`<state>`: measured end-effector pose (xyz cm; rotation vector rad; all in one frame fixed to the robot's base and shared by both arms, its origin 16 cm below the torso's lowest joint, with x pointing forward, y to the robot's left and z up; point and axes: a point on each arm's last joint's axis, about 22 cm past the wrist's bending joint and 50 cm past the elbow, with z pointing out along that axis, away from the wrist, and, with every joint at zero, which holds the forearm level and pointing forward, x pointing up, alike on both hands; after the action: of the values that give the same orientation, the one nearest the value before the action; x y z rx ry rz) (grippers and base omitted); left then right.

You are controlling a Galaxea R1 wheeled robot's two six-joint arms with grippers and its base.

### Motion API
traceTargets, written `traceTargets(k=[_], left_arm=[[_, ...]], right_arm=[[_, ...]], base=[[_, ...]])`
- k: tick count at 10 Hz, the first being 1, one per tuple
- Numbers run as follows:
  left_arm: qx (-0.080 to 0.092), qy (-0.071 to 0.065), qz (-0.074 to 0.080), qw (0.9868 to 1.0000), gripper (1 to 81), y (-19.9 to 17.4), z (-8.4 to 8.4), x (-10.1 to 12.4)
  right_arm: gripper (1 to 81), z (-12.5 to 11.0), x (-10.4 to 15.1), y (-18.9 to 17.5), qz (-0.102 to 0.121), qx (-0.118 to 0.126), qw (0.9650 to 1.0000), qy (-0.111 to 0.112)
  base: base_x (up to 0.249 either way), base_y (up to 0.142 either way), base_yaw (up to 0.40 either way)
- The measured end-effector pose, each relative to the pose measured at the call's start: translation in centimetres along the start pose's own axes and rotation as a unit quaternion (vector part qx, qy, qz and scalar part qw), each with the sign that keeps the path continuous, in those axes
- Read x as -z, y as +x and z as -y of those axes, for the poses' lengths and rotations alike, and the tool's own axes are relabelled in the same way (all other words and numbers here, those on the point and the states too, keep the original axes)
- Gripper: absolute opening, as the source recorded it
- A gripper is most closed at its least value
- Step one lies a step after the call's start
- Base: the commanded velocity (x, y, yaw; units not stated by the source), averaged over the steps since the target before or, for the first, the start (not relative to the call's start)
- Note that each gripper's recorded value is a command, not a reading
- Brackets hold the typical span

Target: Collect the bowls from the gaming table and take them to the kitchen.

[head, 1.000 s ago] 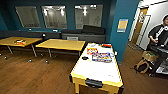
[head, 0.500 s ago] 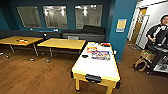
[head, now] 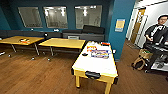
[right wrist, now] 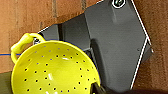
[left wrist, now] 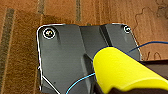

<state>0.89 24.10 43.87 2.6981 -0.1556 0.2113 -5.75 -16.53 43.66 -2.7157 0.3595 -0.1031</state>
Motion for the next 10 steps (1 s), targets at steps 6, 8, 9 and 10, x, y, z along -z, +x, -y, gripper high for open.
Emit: traceTargets(k=[6,8,9,10], left_arm=[[0.001,0.002,0.000,1.0000,1.0,-0.3,0.7,0.5],[0.000,0.023,0.007,0.9997,1.0,-1.6,4.1,2.4],[0.000,0.031,0.005,0.9995,1.0,-1.8,5.9,3.6],[0.000,0.034,0.002,0.9994,1.0,-2.3,7.0,4.6]], right_arm=[[1.0,-0.2,-0.1,0.5,-0.002,0.005,1.0000,-0.003],[1.0,-2.0,0.4,0.9,-0.002,0.010,0.9998,-0.017],[1.0,-3.6,0.9,1.2,-0.004,0.013,0.9995,-0.028],[1.0,-4.6,1.2,1.5,-0.004,0.015,0.9993,-0.035]], base=[[0.000,0.000,0.000],[0.000,0.000,0.000],[0.000,0.000,0.000],[0.000,0.000,0.000]])
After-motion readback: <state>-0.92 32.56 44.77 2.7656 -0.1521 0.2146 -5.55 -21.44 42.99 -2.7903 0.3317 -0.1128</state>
